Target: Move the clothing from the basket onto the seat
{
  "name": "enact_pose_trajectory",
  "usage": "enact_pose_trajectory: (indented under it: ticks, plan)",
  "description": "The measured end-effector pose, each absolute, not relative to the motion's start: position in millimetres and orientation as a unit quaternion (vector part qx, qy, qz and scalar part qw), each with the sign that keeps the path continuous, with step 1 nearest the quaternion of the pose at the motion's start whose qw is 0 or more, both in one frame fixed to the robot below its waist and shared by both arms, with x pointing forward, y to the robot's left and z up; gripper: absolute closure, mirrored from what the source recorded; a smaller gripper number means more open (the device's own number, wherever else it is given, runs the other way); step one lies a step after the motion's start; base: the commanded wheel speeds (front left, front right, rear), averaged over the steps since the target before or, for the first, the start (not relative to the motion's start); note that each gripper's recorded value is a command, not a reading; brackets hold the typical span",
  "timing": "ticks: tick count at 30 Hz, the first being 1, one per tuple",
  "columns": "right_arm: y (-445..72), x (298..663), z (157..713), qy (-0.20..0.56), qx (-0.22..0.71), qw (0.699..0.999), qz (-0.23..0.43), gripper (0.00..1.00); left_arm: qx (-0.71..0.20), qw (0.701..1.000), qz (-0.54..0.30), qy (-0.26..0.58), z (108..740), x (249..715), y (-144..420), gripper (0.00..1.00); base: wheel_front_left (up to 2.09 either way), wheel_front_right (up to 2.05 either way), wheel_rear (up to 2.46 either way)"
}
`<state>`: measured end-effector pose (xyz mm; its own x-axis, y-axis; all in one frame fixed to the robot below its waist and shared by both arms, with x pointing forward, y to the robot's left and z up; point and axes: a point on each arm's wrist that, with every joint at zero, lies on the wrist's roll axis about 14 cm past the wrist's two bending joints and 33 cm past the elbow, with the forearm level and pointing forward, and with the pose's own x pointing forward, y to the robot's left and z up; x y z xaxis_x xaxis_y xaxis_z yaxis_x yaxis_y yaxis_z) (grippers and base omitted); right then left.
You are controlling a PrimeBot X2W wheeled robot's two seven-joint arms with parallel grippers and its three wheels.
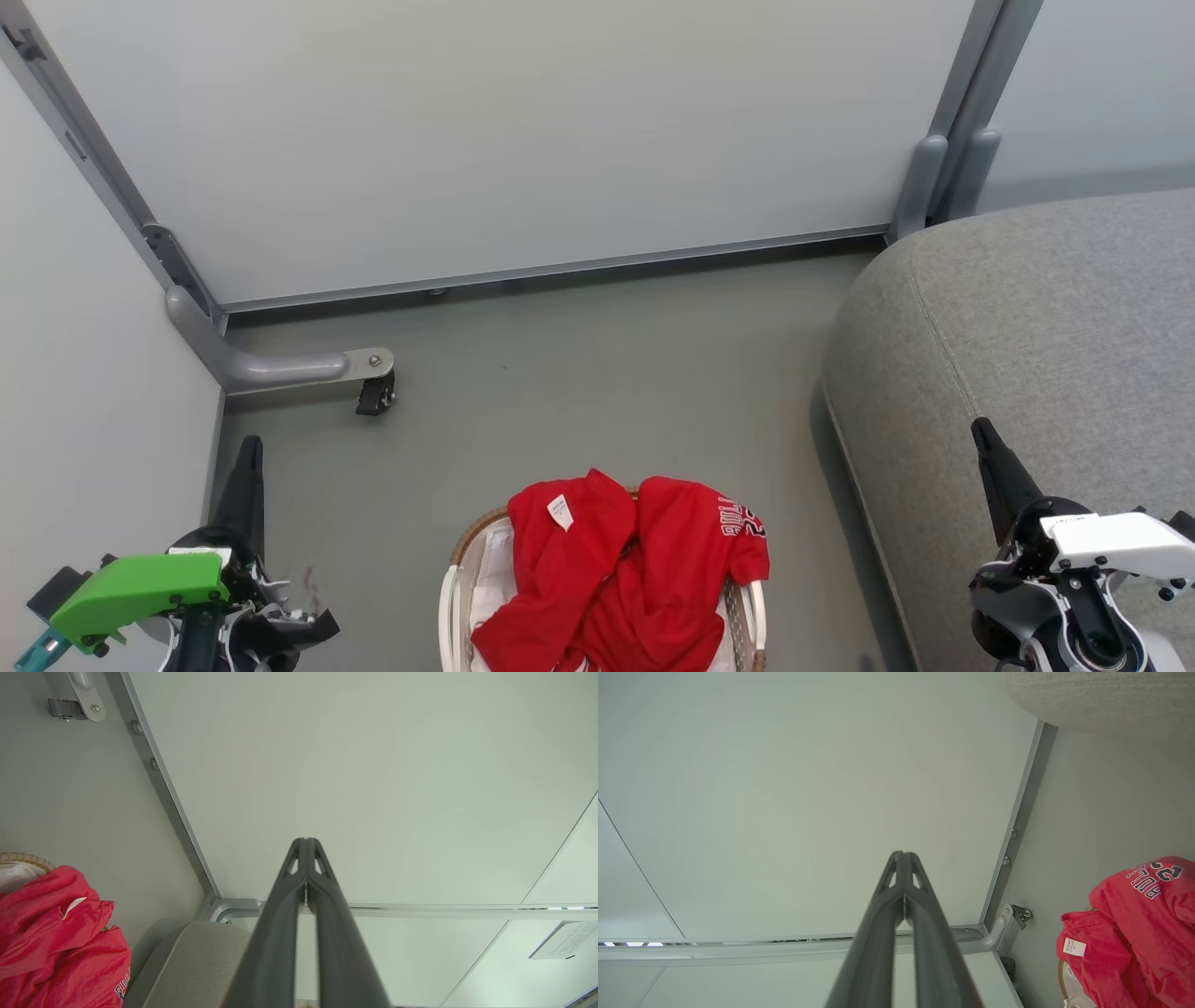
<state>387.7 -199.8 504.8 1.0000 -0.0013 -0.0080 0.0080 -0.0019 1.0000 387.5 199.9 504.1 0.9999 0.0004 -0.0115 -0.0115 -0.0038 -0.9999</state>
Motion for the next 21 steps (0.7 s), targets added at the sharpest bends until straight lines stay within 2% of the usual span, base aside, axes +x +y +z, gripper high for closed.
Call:
enact_pose_trajectory:
  ticks: [4,5,13,21]
  plan:
    - [-200,388,505,0.002,0.708,0.706,-0.003,1.0,-0.708,0.706,0.004,0.004,504,387,200,1.0,0.0,0.0,0.0]
    - [-200,387,504,0.003,0.708,0.706,-0.004,0.0,-0.709,0.705,0.005,0.005,503,387,200,0.0,0.0,0.0,0.0]
    - [-196,377,478,0.029,0.712,0.701,-0.032,0.0,-0.711,0.701,0.041,0.034,473,376,198,0.0,0.0,0.0,0.0]
    - [-197,382,481,0.03,0.661,0.749,-0.031,0.0,-0.663,0.745,0.055,0.04,467,376,200,0.0,0.0,0.0,0.0]
